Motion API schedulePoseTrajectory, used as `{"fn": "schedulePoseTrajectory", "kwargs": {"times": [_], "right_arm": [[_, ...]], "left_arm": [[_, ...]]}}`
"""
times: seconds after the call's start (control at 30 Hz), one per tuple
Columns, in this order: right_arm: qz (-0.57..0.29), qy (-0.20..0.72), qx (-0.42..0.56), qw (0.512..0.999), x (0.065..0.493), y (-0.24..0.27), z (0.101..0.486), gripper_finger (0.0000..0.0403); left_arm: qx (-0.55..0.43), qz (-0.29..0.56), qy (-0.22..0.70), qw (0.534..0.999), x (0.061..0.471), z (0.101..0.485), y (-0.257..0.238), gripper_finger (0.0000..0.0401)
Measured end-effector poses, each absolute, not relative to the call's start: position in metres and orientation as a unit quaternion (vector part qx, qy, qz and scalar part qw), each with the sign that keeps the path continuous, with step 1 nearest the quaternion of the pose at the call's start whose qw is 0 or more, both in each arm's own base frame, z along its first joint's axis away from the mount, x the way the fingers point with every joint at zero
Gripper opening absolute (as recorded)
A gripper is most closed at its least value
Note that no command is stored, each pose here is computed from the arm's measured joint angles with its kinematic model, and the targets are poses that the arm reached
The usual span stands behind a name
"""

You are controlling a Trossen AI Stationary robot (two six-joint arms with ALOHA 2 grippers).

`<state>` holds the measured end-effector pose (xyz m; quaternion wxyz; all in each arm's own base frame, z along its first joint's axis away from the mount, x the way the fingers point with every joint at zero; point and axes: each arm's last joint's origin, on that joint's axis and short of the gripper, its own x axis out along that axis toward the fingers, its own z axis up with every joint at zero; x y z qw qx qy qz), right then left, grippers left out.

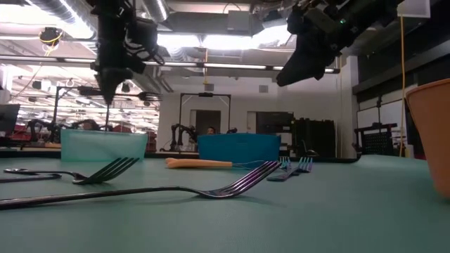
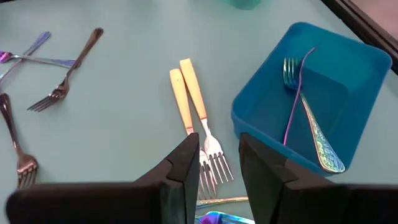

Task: Sort silverware by color (type)
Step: Put the black fork into the green bin

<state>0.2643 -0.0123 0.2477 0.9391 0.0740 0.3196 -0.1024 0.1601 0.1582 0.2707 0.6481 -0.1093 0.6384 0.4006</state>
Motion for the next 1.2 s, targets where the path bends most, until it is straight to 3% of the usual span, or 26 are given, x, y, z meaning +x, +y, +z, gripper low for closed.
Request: {"fn": "schedulePoseTrajectory", "kwargs": {"times": [0.2, 0.47, 0.77, 1.2], "right_arm": [[-0.101, 0.320, 0.068, 0.940, 0.264, -0.012, 0.248, 0.0104], [-0.101, 0.320, 0.068, 0.940, 0.264, -0.012, 0.248, 0.0104], [-0.101, 0.320, 0.068, 0.940, 0.264, -0.012, 0.248, 0.0104], [-0.101, 0.320, 0.068, 0.940, 0.264, -0.012, 0.248, 0.0104]], "left_arm": [[-0.074, 0.351, 0.683, 0.636, 0.153, 0.262, 0.158, 0.0000], [-0.032, 0.246, 0.779, 0.576, 0.134, 0.208, 0.140, 0.0000], [0.021, 0.248, 0.809, 0.533, 0.124, 0.184, 0.135, 0.0000], [0.076, 0.253, 0.792, 0.550, 0.131, 0.184, 0.144, 0.0000]]}}
